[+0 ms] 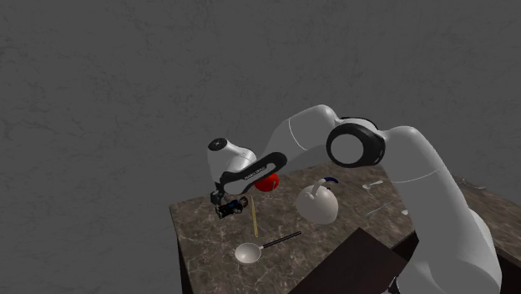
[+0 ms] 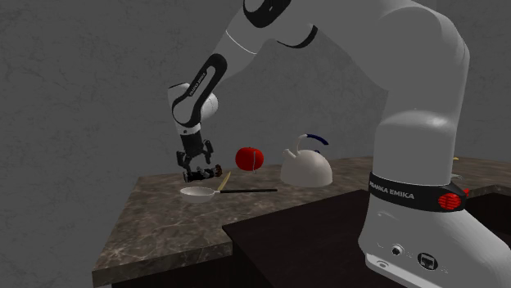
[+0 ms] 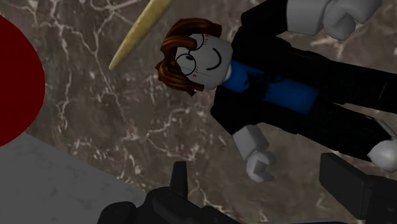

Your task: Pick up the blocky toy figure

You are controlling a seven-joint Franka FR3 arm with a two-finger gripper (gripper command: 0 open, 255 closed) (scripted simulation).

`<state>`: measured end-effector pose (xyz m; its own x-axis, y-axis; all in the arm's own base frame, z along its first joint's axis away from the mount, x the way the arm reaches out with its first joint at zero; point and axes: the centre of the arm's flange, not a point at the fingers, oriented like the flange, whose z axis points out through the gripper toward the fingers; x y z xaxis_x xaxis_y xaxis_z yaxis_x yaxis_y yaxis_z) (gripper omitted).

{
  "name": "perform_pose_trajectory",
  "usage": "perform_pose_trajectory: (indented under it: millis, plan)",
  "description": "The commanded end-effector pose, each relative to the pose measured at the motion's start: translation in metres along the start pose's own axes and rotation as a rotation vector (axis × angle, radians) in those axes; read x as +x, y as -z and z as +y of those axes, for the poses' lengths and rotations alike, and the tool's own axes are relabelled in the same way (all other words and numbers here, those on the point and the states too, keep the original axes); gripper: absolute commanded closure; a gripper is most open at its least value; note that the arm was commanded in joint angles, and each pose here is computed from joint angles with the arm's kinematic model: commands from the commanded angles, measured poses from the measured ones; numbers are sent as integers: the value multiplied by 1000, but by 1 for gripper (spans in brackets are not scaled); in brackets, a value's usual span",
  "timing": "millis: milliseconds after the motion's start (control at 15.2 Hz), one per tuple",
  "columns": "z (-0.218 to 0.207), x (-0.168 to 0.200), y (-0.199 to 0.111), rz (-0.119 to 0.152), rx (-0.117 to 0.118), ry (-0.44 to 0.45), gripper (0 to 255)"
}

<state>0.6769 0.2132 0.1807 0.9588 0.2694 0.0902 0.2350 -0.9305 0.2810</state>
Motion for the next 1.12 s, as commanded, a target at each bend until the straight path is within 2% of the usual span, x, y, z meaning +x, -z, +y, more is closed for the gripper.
perform_pose_trajectory:
  millis: [0,66,132,726,1056]
  plan:
    - [-1,-1,-8,0,0,0,0]
    - [-1,-1,-8,0,0,0,0]
    - [-2,-1,-8,0,0,0,255]
    - [-1,-1,-8,0,0,0,255]
    - [6,2,17,0,0,0,255]
